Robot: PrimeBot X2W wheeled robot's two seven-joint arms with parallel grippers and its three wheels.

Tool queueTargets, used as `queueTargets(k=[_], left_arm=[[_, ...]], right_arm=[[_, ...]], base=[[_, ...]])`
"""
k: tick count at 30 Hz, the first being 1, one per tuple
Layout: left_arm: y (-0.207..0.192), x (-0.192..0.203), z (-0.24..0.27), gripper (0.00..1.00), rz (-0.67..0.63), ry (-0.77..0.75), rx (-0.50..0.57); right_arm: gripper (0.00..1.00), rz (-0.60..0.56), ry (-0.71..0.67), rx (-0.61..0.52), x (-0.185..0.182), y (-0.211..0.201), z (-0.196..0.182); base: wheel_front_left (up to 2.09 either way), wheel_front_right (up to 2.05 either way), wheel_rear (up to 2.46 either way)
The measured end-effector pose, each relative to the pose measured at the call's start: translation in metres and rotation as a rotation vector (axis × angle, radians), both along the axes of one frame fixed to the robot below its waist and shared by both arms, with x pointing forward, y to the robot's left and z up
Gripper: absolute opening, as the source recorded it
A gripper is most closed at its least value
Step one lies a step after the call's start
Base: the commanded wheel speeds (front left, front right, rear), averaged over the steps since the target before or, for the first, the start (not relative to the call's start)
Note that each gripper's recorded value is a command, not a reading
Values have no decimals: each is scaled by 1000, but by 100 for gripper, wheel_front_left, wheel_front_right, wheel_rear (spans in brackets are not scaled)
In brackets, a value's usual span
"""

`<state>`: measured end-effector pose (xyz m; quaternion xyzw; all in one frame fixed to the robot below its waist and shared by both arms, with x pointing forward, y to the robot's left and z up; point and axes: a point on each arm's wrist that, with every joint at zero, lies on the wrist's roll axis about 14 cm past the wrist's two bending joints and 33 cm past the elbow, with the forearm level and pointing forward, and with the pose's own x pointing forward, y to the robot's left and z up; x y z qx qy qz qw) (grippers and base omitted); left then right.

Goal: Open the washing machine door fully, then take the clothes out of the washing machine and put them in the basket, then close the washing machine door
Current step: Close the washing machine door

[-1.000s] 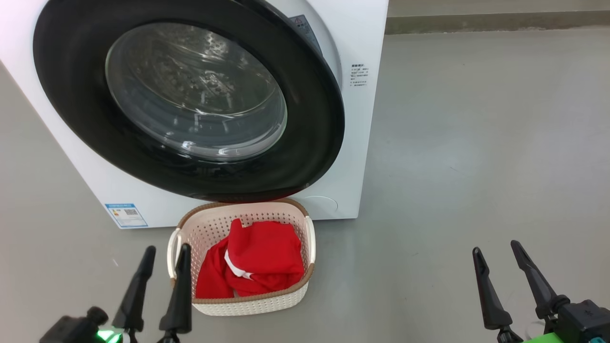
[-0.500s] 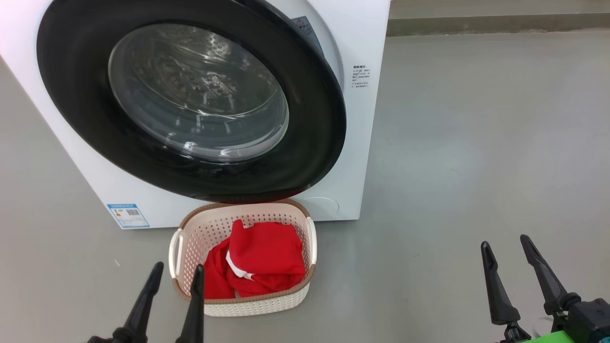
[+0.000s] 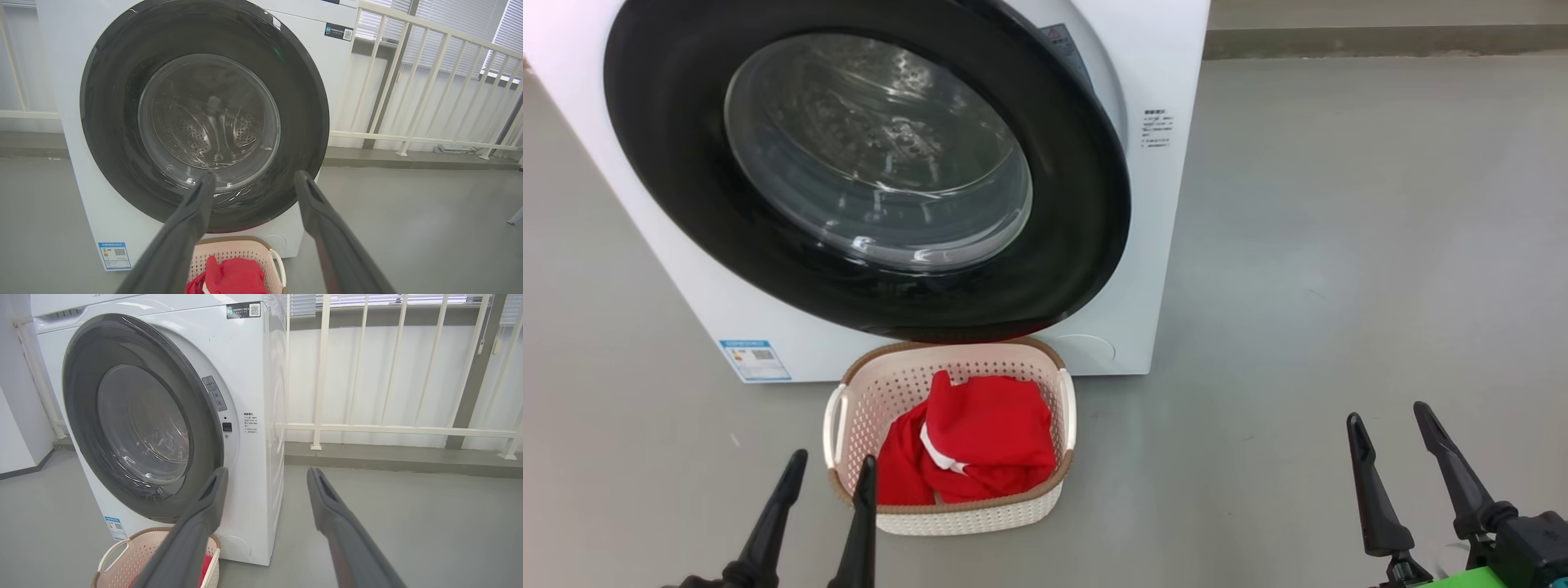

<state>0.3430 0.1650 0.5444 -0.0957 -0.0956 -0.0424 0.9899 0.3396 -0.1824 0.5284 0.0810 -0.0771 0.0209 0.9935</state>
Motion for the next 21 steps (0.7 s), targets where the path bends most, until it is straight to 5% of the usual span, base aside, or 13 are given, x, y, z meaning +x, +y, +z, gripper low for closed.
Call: queueTargets(k=[3, 4, 21], left_arm=[[0, -1, 0, 100, 2, -1, -9], [0, -1, 0, 100, 3, -2, -14], [-8, 10, -2, 100, -11, 6, -42]], right_arm=[[5, 23, 6, 1, 3, 7, -2], [0, 38, 10, 3, 4, 12, -3], [0, 293, -21, -78, 76, 102, 2]], base=[[0, 0, 0], [0, 0, 0], [0, 0, 0]])
